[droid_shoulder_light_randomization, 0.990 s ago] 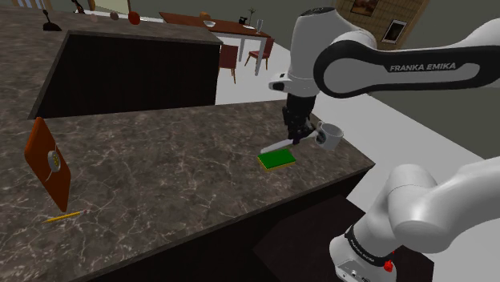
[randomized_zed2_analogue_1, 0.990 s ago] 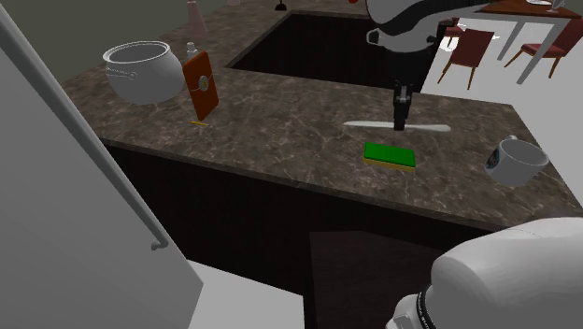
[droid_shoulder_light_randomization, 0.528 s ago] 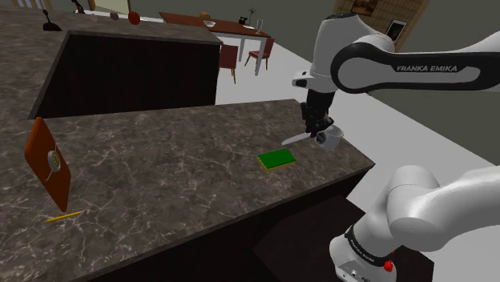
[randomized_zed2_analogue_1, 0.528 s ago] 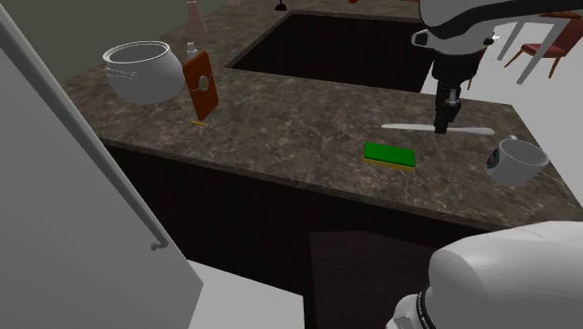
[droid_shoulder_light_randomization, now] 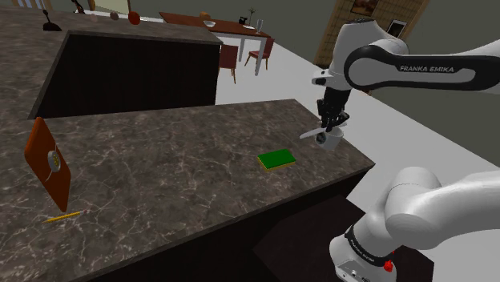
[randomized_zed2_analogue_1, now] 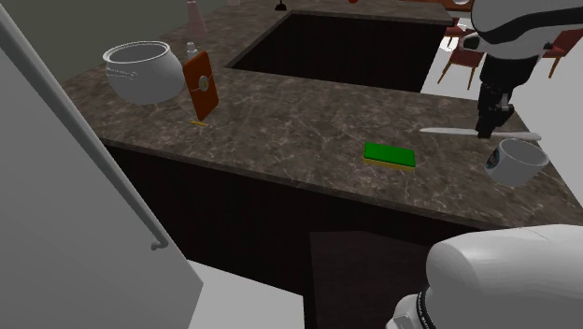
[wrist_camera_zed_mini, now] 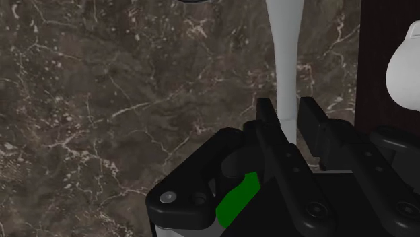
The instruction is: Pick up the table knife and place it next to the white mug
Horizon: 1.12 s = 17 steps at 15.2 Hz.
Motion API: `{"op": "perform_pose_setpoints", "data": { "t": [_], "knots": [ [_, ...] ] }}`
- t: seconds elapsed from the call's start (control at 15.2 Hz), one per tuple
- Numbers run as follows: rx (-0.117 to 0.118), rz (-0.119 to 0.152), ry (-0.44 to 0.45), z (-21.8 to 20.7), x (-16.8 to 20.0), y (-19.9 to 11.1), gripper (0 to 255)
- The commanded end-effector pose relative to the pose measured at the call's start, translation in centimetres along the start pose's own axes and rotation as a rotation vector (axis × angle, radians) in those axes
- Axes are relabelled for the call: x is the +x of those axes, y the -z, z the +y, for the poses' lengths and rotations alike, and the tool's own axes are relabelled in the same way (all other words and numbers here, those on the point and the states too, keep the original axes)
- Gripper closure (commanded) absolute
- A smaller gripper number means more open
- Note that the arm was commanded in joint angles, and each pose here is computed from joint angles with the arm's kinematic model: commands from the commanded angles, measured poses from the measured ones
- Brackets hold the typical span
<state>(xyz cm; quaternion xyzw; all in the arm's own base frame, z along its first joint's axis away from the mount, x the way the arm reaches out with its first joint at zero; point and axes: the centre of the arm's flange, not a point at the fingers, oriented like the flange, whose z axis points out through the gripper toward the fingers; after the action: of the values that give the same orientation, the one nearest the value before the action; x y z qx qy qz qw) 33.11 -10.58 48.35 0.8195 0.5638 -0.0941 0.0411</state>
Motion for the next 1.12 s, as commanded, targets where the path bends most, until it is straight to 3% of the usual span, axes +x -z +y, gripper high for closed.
{"op": "perform_pose_setpoints", "data": {
  "t": [0.0,1.06],
  "knots": [
    [0.0,0.0,0.001,0.2,-0.2,-0.9,255],
    [0.0,0.0,0.001,0.5,1.5,-9.2,255]
  ]
}}
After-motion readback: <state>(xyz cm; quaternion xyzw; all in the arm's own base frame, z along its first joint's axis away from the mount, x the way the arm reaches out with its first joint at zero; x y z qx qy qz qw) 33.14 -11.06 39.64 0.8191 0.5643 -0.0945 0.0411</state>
